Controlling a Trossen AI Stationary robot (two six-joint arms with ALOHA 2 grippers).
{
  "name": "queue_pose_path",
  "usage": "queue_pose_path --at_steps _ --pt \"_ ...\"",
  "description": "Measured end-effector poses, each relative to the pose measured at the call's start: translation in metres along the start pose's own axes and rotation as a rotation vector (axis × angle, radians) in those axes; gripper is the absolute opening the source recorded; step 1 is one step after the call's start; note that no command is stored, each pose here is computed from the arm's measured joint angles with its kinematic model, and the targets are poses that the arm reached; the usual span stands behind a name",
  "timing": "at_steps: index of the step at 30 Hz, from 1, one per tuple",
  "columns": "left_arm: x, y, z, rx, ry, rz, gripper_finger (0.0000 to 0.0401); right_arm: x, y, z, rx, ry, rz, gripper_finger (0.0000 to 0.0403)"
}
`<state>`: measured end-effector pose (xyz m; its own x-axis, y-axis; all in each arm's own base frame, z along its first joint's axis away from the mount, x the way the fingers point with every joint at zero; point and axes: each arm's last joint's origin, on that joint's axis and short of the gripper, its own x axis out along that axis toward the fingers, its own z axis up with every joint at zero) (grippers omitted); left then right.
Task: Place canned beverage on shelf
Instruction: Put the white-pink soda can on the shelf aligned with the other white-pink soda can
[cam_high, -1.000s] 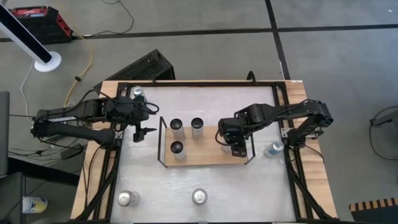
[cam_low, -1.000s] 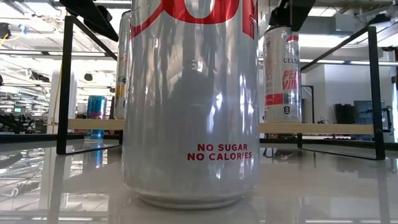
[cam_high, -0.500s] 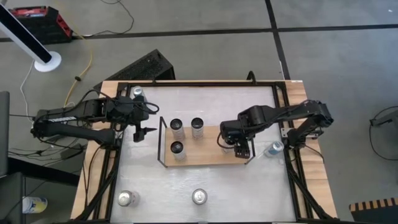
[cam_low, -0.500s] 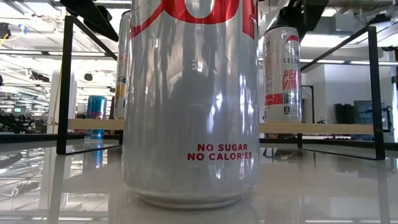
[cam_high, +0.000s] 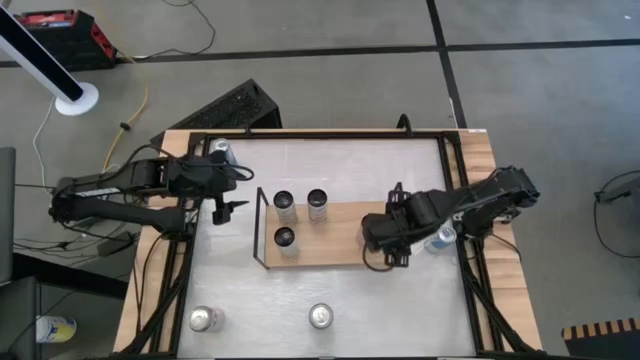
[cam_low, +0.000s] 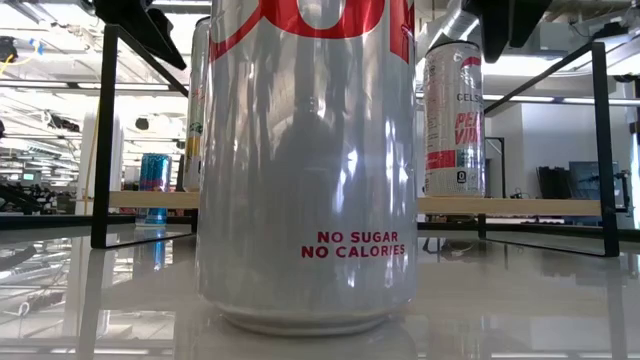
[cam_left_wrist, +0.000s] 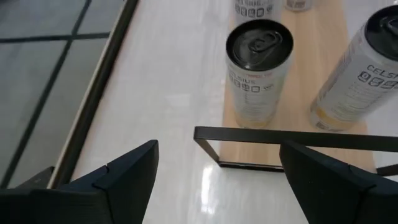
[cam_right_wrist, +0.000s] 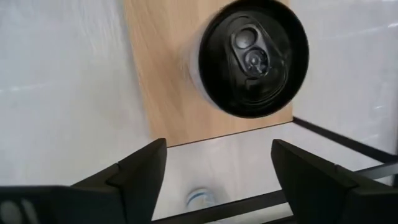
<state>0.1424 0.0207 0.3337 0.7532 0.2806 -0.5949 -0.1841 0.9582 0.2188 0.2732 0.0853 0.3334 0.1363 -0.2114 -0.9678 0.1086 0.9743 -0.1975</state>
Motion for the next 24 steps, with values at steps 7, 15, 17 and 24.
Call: queue_pose_path --at_steps 7,15,17,24 --pt "-0.012 0.001 -0.025 0.032 -0.209 0.091 0.0297 -0.007 0.022 -0.01 -0.07 -0.072 -0.091 0.0254" --pt "-0.036 0.002 -0.068 -0.095 -0.612 0.151 0.027 -0.017 0.006 -0.037 -0.033 -0.161 -0.073 0.0136" --pt "-0.038 0.001 -0.078 -0.126 -0.675 0.16 0.0267 -0.018 -0.003 -0.041 0.018 -0.247 -0.031 0.0098" --pt "-0.039 0.002 -0.103 -0.302 -0.752 0.293 0.0265 -0.001 -0.021 -0.053 0.091 -0.376 -0.001 0.0016"
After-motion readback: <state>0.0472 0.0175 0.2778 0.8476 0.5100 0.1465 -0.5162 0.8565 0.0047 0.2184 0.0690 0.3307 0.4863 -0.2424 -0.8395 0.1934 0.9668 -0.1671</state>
